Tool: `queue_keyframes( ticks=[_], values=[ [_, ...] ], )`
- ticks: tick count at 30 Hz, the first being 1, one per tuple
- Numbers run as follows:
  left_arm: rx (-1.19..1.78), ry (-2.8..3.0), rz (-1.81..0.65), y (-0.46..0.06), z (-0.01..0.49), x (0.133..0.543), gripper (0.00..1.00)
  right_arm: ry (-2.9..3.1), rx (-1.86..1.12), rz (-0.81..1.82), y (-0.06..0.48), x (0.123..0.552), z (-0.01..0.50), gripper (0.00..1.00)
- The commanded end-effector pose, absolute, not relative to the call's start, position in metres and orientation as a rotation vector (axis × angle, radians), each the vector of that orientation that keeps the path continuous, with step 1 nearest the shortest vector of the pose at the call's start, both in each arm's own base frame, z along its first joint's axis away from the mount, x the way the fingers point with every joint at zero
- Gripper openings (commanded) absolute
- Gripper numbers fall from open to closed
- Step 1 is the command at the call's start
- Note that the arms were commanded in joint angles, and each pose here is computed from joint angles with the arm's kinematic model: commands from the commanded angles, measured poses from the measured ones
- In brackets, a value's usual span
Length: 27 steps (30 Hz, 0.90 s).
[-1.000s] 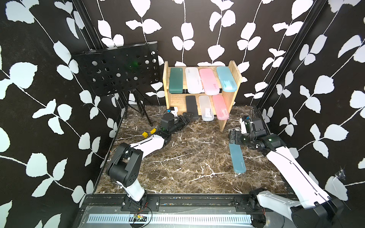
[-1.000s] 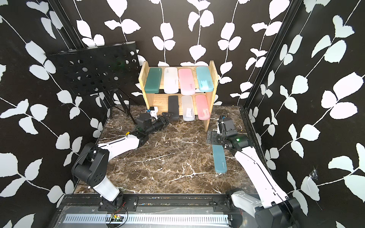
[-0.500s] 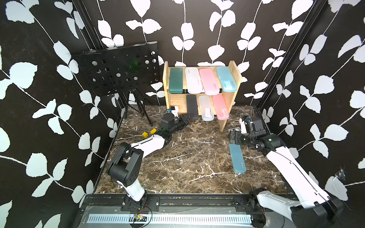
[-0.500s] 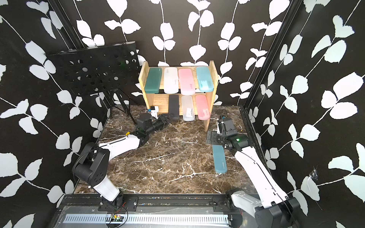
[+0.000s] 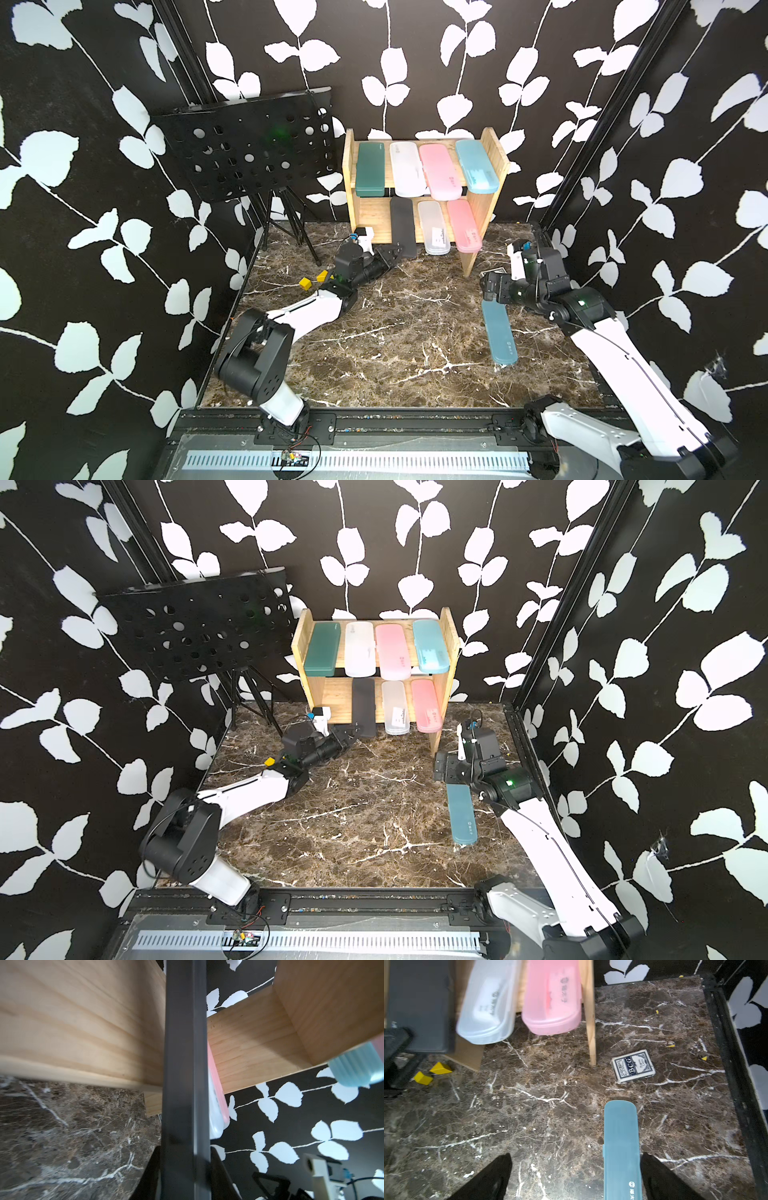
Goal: Remove the pencil cases from the shelf
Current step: Pick up the pencil case from the shelf.
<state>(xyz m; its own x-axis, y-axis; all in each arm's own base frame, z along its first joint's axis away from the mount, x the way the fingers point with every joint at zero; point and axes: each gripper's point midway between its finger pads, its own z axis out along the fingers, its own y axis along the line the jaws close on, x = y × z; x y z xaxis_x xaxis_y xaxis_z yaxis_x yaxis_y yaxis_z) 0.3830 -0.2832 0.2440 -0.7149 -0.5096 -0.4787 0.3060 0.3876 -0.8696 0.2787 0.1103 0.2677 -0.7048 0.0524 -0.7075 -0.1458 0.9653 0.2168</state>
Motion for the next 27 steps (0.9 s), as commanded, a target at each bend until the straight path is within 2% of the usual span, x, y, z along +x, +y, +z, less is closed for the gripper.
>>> queue_keyframes(
  ticks=[1,7,9,13,20,27],
  values=[
    [-0.004,1.860,-1.299,-0.267,0.253,0.354,0.00,2.222,-0.066,0.471,0.133,0.269,0.304,1.00],
    [0.160,1.776,-1.137,-0.234,0.252,0.304,0.00,2.094,-0.060,0.799,0.191,0.252,0.333,0.99],
    [0.199,1.743,-1.103,-0.224,0.256,0.288,0.00,2.079,-0.142,0.892,0.225,0.247,0.338,0.99],
    [0.232,1.701,-1.038,-0.207,0.262,0.264,0.00,2.021,-0.292,0.860,0.284,0.241,0.348,0.99],
    [0.243,1.666,-0.992,-0.189,0.268,0.240,0.00,1.937,-0.360,0.959,0.370,0.255,0.371,0.99],
    [0.211,1.654,-1.020,-0.185,0.269,0.235,0.00,1.939,-0.384,0.998,0.411,0.270,0.374,0.99]
  ],
)
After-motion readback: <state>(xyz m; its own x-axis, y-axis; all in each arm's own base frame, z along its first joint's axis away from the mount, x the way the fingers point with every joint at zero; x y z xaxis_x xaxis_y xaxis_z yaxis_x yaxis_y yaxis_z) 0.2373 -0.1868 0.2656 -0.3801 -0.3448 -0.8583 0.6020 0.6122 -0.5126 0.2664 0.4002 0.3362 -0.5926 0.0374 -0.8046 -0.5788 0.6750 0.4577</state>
